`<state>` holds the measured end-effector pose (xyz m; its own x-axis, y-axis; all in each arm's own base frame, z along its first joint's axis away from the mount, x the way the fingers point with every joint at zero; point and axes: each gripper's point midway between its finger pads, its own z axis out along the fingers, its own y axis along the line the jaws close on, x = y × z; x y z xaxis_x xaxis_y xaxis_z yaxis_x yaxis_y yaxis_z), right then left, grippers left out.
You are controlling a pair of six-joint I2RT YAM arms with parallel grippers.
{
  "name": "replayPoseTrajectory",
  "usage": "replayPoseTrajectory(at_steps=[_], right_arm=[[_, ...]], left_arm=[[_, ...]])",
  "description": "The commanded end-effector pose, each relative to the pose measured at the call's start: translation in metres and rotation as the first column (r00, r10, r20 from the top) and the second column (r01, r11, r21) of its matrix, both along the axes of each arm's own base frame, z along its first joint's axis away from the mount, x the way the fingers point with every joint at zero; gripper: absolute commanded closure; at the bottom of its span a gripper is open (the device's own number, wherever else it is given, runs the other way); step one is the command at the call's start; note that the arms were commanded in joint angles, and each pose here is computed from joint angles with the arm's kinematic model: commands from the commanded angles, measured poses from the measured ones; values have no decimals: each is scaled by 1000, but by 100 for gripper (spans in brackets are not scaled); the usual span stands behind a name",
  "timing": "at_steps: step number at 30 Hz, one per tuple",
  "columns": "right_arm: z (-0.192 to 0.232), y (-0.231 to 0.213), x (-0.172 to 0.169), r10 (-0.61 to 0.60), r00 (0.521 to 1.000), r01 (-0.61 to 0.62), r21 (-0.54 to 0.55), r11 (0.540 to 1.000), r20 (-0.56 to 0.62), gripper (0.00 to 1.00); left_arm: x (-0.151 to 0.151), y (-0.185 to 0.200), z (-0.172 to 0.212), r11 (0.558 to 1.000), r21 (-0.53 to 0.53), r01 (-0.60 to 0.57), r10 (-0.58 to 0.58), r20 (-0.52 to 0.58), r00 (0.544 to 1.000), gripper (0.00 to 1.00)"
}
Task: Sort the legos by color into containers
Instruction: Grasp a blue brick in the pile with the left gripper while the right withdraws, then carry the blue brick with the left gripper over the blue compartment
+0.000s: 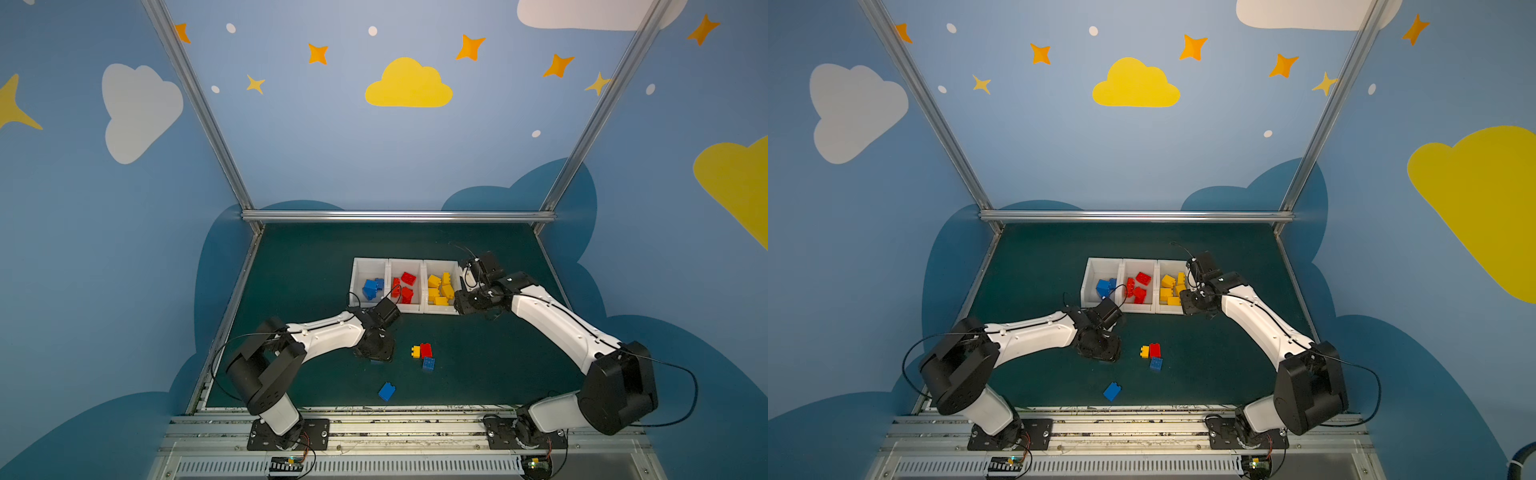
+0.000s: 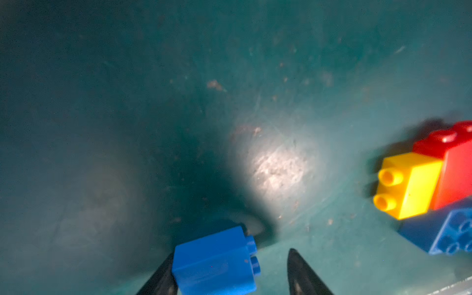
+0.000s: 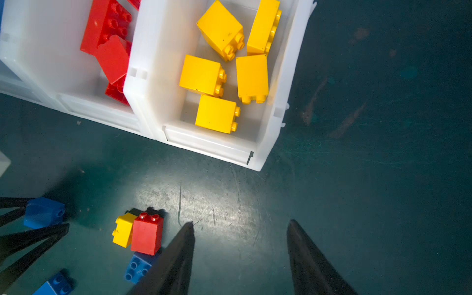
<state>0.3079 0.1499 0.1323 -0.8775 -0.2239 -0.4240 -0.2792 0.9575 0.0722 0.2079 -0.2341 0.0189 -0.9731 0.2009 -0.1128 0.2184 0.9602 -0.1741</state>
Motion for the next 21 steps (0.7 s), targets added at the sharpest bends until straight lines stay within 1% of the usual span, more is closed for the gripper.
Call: replayPoseTrajectory(at_steps=[1, 10, 18, 21], right_arm=[[6, -3, -3, -17, 1000, 17, 16, 1000, 13, 42], [6, -4, -4, -25, 1000, 25, 19, 999, 15, 42], [7, -5, -4, -33, 999, 33, 17, 999, 16, 43], [9, -5, -5, -32, 999, 32, 17, 999, 16, 42]], left_arm=[[-10, 5, -14, 997, 61, 44, -41, -40, 998, 40], [-15, 12, -23, 987, 139, 78, -74, -34, 997, 53], [-8, 2, -13, 990, 105, 90, -90, -9, 996, 57], [0, -2, 0, 992, 86, 95, -97, 25, 995, 58]])
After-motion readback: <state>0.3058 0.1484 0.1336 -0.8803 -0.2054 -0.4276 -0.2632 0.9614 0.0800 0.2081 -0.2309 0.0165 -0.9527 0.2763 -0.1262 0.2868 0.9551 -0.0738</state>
